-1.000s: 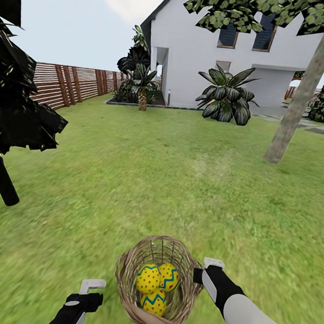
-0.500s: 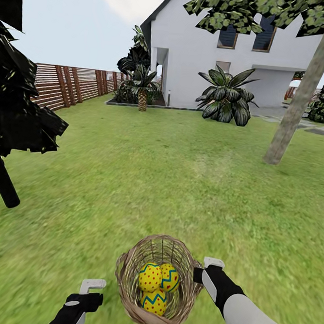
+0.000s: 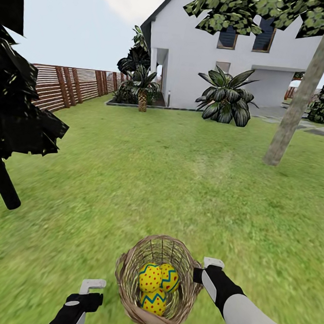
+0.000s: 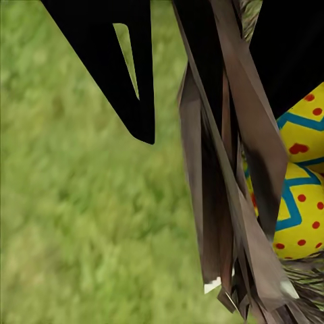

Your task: Take the three Easter eggs out of the wicker basket on the lawn in the garden, then place them on the lawn next to a single tree (choose any tree) so that all three eggs are next to the same tree and none are left in the basket.

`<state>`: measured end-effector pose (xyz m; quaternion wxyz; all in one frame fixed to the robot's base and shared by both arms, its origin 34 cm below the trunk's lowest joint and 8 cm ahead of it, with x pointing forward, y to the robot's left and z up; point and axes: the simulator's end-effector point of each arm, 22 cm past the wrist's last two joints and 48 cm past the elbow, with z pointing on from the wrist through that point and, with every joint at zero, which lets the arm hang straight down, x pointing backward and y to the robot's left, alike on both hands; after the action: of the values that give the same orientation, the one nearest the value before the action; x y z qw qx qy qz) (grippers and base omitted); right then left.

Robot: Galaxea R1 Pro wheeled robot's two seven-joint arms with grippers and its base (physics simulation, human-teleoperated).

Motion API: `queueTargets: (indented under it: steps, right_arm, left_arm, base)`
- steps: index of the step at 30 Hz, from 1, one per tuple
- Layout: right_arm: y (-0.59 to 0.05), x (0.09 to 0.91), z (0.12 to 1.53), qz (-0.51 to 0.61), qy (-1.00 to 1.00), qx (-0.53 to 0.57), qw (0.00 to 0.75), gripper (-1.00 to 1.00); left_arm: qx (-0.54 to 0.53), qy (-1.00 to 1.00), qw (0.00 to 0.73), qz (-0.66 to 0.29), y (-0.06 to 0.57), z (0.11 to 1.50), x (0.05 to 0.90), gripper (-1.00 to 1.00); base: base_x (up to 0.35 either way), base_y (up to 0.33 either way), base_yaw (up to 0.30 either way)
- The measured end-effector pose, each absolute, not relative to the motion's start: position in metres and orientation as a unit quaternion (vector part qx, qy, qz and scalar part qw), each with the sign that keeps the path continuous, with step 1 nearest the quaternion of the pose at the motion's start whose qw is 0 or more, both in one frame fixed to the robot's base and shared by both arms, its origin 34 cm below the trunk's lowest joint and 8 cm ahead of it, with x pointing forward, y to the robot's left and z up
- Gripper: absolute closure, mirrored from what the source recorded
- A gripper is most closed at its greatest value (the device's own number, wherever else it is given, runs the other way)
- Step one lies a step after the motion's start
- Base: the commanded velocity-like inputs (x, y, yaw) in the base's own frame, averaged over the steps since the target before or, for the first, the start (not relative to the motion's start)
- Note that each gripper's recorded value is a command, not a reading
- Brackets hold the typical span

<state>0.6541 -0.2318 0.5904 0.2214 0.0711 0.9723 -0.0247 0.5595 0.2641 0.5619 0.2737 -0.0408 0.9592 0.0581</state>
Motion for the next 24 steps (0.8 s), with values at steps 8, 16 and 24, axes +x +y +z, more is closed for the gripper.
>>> queueTargets:
  steps: [8, 16, 24]
  right_arm:
    - [-0.231, 0.655, 0.604, -0.025, 0.972, 0.071, 0.221, 1.00]
    - [-0.231, 0.654, 0.616, -0.024, 0.973, 0.070, 0.221, 1.00]
    - [-0.230, 0.654, 0.628, -0.024, 0.973, 0.070, 0.220, 1.00]
  left_arm:
    - [-0.041, 0.959, 0.274, 0.058, 0.264, 0.575, 0.560, -1.00]
    - [-0.041, 0.959, 0.273, 0.058, 0.264, 0.588, 0.560, -1.00]
    - [-0.040, 0.959, 0.273, 0.058, 0.264, 0.600, 0.559, -1.00]
  base:
    - [0.000, 0.000, 0.000]
    - [0.000, 0.000, 0.000]
    - [0.000, 0.000, 0.000]
